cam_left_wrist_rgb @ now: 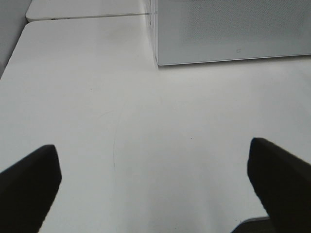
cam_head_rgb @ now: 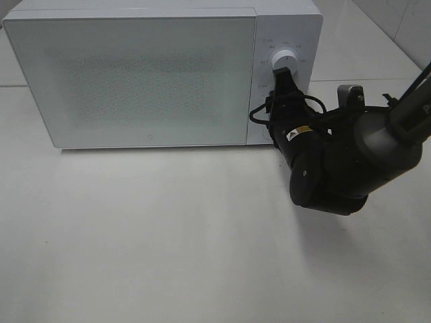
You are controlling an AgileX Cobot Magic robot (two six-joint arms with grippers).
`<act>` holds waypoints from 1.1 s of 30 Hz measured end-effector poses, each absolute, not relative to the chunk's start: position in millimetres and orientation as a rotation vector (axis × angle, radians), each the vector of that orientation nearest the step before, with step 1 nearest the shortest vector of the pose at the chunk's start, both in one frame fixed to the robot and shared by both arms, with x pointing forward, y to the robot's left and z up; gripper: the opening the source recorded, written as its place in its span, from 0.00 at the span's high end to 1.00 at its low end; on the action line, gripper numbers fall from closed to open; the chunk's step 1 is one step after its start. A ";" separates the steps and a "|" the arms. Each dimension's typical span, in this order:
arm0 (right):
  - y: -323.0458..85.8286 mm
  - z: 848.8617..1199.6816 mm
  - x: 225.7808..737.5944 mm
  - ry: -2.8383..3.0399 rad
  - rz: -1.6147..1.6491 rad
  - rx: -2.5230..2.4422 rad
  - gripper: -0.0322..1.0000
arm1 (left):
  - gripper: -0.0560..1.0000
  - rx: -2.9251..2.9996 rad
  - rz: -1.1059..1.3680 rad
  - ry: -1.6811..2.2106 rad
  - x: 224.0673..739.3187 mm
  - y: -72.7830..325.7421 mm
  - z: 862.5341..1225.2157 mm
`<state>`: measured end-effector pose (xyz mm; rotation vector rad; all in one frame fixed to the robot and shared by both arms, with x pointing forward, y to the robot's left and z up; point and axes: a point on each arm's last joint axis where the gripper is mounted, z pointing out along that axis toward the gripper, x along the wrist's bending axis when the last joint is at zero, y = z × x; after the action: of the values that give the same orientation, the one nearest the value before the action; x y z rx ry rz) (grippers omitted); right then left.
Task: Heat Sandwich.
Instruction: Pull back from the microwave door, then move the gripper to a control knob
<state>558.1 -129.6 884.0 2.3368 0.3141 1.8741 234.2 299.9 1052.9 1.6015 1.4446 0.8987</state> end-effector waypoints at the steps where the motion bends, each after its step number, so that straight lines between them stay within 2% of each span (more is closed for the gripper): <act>1: -129.6 884.1 558.2 0.274 1.895 2.353 0.54 | 0.01 1.602 0.899 1.445 234.2 299.9 1052.9; 15: -130.0 884.3 558.1 -0.224 2.058 2.552 0.54 | 0.01 1.602 0.899 1.445 234.2 299.9 1052.9; 33: -130.1 882.2 557.9 -0.267 2.079 2.559 0.54 | 0.01 1.602 0.899 1.445 234.2 299.9 1052.9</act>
<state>557.9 -130.1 882.2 2.5593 -0.2667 2.0794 234.2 299.9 1052.9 1.6015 1.4446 0.8987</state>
